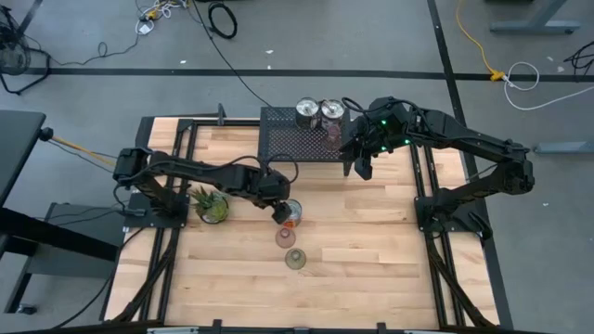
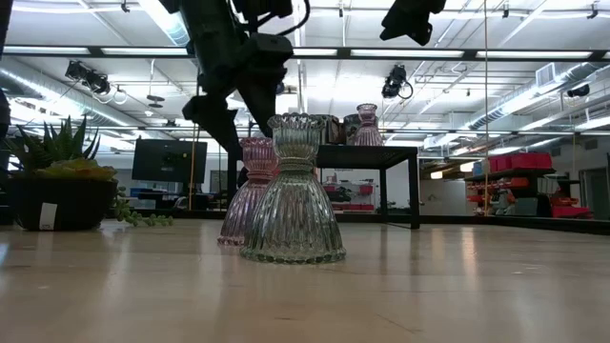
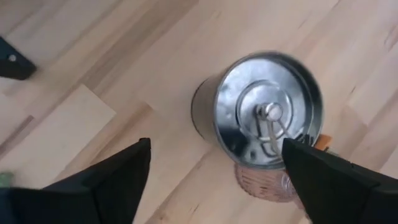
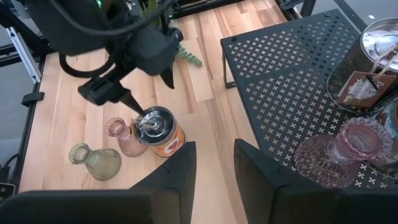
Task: Pick & Place candle stick holders
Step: Put the silver scented candle on the shelf
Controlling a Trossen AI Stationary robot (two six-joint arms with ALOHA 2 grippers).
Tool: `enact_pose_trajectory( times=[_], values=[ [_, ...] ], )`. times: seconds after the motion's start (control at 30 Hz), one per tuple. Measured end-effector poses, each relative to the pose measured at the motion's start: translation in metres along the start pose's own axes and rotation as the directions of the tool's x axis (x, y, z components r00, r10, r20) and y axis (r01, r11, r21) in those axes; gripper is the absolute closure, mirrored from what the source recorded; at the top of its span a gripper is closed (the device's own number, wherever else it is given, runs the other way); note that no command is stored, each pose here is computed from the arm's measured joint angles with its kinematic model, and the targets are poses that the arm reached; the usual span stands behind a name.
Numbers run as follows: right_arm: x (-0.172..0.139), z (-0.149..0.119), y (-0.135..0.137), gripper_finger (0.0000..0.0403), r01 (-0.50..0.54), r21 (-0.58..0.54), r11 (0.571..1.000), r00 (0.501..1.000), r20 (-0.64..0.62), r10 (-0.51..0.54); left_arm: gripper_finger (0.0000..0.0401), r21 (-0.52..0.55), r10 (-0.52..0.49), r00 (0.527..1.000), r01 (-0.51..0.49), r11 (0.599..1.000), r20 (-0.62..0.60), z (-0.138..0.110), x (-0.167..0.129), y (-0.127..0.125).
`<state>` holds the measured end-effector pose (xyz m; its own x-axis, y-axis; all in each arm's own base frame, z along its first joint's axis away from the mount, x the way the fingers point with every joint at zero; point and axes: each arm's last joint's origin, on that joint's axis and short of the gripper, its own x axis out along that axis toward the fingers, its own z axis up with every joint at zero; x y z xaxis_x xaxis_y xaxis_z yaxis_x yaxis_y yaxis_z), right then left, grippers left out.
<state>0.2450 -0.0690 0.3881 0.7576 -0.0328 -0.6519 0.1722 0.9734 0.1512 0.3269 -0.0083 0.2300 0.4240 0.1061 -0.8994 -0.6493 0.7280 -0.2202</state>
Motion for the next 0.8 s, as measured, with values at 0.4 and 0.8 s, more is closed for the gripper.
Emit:
enact_pose_trajectory(
  times=[0.4, 0.8],
  values=[
    [0.0, 0.0, 0.0, 0.0295, 0.0, 0.001, 1.0, 1.0, -0.002, 0.0, 0.0159, 0.005, -0.035, 0.999, 0.034, 0.999, 0.028, 0.003, 0.003, -0.004],
    [0.0, -0.001, 0.0, 0.0295, 0.0, 0.002, 1.0, 1.0, -0.007, 0.0, 0.0166, 0.01, -0.009, 1.0, 0.009, 1.0, -0.027, 0.0, 0.025, -0.006]
  ],
)
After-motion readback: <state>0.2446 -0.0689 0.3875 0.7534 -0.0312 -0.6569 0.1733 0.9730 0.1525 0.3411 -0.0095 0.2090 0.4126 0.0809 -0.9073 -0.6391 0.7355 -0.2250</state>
